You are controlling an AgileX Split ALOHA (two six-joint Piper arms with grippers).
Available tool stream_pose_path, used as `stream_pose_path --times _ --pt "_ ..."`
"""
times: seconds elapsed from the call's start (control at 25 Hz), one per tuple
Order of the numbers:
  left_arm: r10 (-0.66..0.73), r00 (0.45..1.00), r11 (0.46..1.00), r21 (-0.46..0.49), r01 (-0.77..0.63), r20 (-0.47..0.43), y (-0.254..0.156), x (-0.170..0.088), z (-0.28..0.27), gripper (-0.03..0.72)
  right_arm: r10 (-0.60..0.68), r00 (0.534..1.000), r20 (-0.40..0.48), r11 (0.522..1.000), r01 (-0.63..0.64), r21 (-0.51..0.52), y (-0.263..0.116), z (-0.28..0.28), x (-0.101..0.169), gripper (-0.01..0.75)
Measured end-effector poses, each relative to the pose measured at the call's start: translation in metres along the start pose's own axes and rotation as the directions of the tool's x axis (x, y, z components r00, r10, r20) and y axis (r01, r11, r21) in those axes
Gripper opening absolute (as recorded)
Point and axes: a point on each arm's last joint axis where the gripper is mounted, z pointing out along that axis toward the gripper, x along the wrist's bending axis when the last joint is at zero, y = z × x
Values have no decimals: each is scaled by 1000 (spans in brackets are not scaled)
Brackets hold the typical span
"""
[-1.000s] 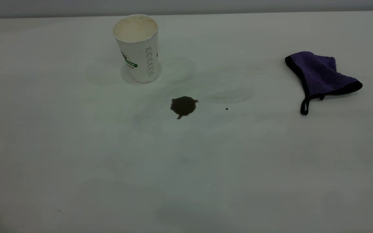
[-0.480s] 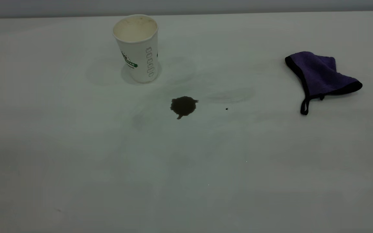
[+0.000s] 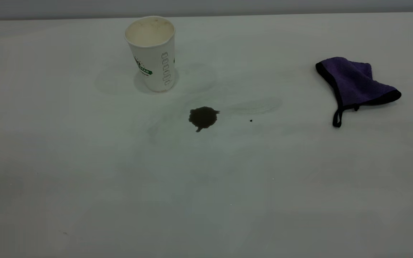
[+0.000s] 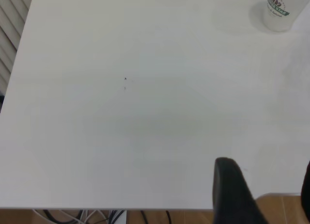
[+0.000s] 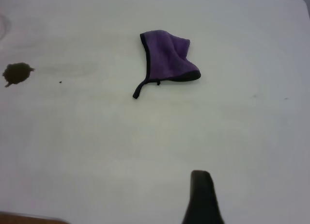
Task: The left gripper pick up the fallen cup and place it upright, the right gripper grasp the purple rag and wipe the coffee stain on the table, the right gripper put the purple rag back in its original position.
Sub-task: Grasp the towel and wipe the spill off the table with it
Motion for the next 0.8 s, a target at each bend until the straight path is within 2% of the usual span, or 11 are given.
stream_pose_path --times 0.8 --pt "1 1000 1000 1 -1 0 0 0 0 414 0 1000 0 1000 0 0 0 0 0 588"
